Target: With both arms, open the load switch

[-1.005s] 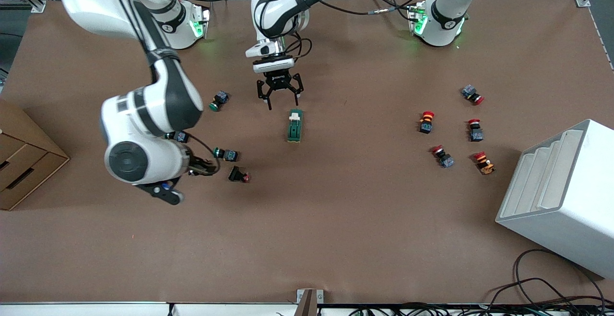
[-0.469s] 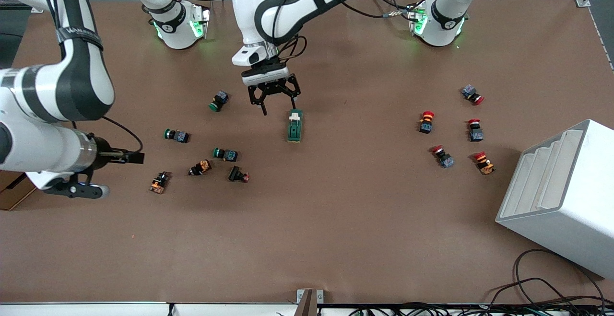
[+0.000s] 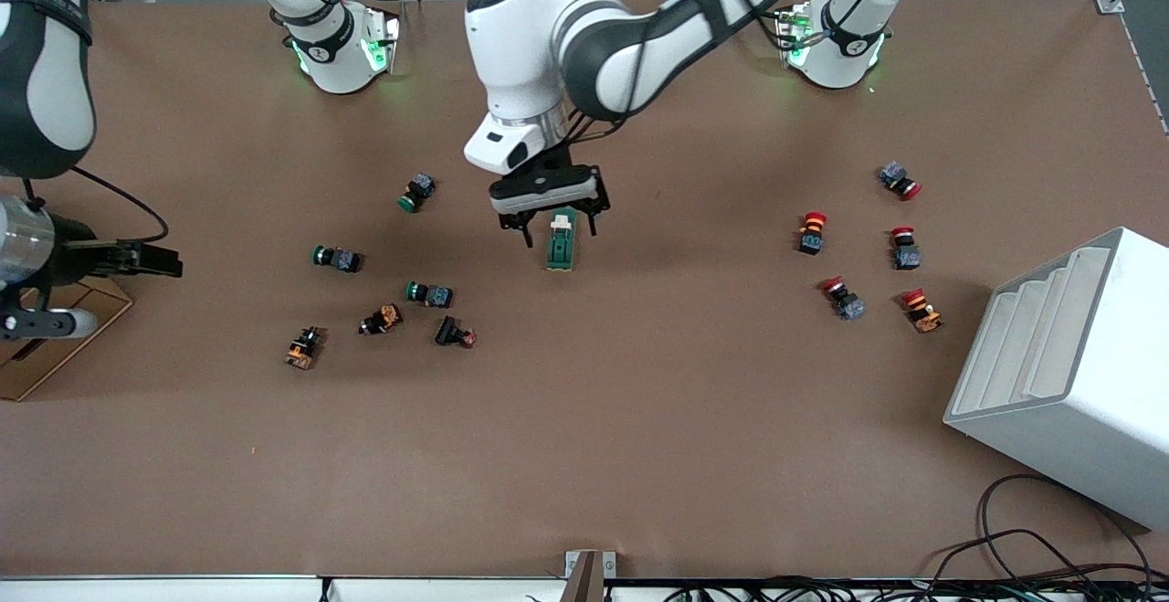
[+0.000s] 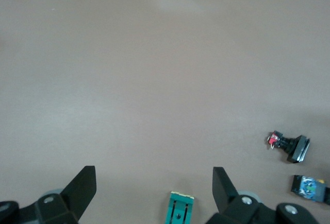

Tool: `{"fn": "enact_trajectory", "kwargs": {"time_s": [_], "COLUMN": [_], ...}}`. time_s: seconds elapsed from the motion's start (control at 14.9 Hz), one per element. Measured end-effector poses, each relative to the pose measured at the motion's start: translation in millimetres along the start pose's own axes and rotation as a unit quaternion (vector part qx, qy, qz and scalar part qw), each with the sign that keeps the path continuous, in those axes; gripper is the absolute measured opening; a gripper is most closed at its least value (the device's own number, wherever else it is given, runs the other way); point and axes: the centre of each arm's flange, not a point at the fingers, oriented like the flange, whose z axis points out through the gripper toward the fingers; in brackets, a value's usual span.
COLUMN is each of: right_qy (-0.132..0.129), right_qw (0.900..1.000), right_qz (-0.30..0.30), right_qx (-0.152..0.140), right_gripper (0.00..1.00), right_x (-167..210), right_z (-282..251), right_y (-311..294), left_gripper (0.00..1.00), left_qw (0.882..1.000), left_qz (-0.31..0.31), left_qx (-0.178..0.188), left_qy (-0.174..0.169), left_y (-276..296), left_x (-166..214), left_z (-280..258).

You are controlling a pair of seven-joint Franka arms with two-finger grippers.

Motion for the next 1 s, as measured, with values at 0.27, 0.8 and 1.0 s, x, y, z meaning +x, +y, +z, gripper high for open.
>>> {"fn": "enact_trajectory", "kwargs": {"time_s": [0.27,0.8,1.0], "right_qy": [0.01,0.019,0.009], "right_qw": [1.0,1.0,1.0], "right_qz": [0.002,0.004,-0.001], "right_qx": [0.001,0.005,0.008], "right_gripper": [1.0,1.0,1.0], "right_x": [-5.4,-6.1,-8.8], "right_z": [-14.9,-23.7,-24.3], "right_y": [1.9,5.1,-1.3], "left_gripper": [1.0,1.0,1.0], "left_qw": [0.998,0.99,0.988], "left_qz": [-0.035,0.017,0.057], "left_qx": [0.019,-0.02,-0.044], "left_qy": [-0.038,-0.136,-0.14], "left_y": [-59.0,-189.0,-264.1], "left_x": [60.9,167.0,212.9], "left_z": [-32.0,-59.5,-74.9]}}
